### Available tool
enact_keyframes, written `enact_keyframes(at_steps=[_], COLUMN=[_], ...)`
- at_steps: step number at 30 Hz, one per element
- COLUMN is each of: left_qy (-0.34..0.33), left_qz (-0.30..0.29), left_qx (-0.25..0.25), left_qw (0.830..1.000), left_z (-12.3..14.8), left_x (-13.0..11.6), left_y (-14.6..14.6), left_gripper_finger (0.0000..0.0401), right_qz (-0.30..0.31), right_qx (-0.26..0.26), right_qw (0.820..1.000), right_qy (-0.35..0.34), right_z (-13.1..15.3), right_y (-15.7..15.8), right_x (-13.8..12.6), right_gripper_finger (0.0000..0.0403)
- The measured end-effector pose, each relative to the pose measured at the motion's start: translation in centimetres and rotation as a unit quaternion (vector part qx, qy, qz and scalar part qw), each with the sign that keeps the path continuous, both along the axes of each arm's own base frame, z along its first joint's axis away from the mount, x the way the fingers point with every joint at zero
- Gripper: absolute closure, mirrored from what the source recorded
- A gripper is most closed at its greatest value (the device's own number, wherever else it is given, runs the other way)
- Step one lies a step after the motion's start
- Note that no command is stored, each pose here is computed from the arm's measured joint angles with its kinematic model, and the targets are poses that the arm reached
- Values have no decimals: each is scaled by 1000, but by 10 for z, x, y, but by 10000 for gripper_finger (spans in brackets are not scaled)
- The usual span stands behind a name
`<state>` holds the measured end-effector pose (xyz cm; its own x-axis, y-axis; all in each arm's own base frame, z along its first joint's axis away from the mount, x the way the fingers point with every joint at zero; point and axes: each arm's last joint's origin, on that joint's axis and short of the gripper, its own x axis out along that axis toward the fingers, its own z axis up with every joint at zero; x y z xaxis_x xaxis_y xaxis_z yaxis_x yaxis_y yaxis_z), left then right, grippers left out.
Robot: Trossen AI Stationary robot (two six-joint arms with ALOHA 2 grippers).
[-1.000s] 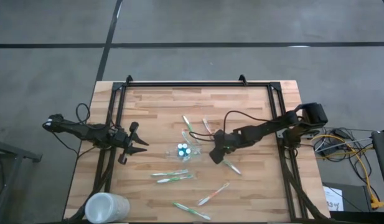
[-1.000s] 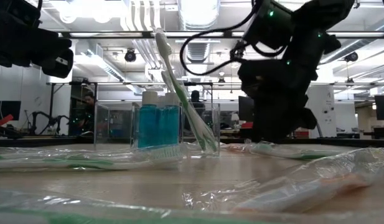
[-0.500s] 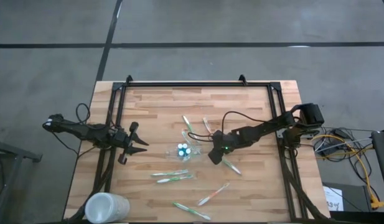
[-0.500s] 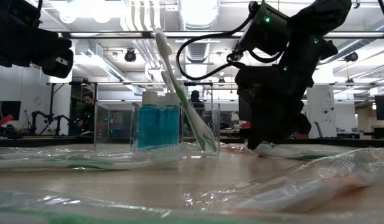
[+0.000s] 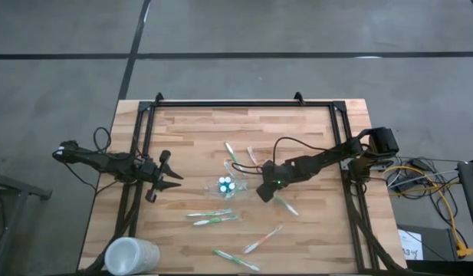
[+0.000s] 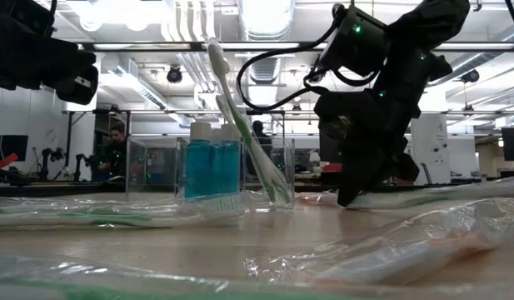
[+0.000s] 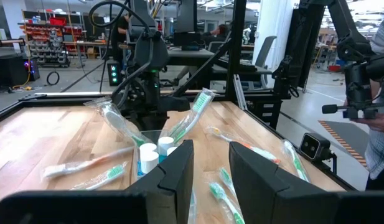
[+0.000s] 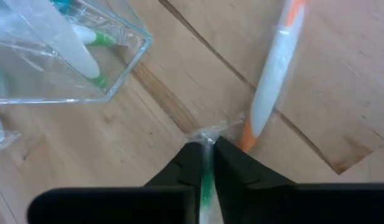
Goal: Pick & Place toothbrushing station
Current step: Put the green toothbrush into the transparent organizer
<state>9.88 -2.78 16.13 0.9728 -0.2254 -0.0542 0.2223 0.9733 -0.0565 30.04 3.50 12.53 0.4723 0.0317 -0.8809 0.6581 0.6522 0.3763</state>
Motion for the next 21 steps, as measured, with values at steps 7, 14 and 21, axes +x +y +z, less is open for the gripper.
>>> enact_keyframes(at_steps=[7,14,21], left_qy=[0,0,0], left_qz=[0,0,0], left_qx=[0,0,0], left_qw=[1000,1000,1000], left_z=[0,0,0], left_x=[0,0,0], left_y=[0,0,0], left_gripper_finger=[293,293,293], right_qz=[-1,-20,-50], right_qx=[1,-35,-116], right_qw=[1000,997,982], right_qy=[-13,-68,-141], right_z=[9,37,69], right_y=[0,-3,-8], right_x=[-2,-6,-12], right_gripper_finger=[394,394,394])
